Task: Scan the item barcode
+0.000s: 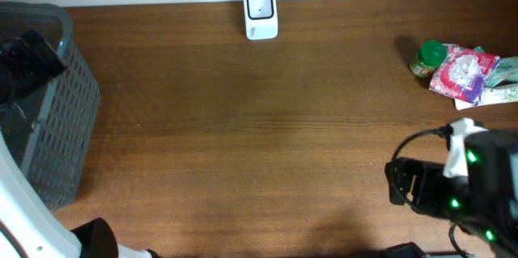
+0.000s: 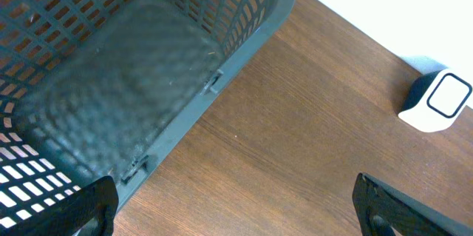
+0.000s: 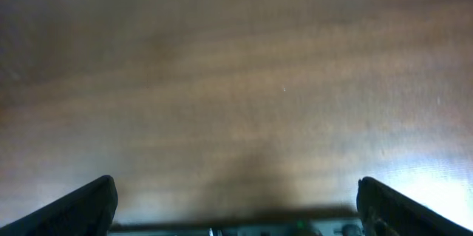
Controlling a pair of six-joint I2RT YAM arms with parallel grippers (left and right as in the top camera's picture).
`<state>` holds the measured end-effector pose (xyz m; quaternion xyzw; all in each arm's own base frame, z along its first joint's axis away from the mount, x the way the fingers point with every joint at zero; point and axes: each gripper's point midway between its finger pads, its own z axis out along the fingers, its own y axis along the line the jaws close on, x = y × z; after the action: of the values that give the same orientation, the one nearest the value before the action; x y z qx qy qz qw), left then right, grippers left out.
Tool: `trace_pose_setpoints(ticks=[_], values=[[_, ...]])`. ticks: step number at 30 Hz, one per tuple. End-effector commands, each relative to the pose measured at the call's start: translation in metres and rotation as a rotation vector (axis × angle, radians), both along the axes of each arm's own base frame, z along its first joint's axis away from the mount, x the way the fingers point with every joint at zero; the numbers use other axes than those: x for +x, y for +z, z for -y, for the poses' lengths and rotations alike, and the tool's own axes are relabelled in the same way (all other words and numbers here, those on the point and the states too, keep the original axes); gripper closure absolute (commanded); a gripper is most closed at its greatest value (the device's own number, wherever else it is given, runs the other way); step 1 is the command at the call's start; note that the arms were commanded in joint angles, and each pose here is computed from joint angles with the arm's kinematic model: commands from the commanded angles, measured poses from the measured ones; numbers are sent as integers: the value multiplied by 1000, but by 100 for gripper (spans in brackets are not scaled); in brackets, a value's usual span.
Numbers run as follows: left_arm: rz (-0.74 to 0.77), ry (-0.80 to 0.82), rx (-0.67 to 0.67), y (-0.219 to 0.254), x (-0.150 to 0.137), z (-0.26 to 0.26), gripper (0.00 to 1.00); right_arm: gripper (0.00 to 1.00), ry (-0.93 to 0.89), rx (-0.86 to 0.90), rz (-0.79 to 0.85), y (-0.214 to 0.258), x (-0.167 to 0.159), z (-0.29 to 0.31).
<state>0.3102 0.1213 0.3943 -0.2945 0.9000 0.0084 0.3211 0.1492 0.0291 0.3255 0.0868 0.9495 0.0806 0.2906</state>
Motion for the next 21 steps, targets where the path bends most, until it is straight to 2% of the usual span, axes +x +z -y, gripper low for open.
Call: trace_pose_setpoints(ticks=[1, 5, 9, 11, 16, 21], values=[[11, 9, -4, 3, -2, 0, 1, 1, -24, -6, 92, -2, -8, 8], [11, 9, -4, 3, -2, 0, 1, 1, 49, -110, 349, -46, -1, 17], [11, 9, -4, 3, -2, 0, 1, 1, -43, -171, 529, -91, 19, 35], [11, 9, -4, 3, -2, 0, 1, 1, -3, -176, 627, -103, 32, 30], [11, 9, -4, 3, -2, 0, 1, 1, -11, -145, 781, -137, 70, 26], [11, 9, -4, 3, -2, 0, 1, 1, 4, -123, 900, -144, 89, 17]])
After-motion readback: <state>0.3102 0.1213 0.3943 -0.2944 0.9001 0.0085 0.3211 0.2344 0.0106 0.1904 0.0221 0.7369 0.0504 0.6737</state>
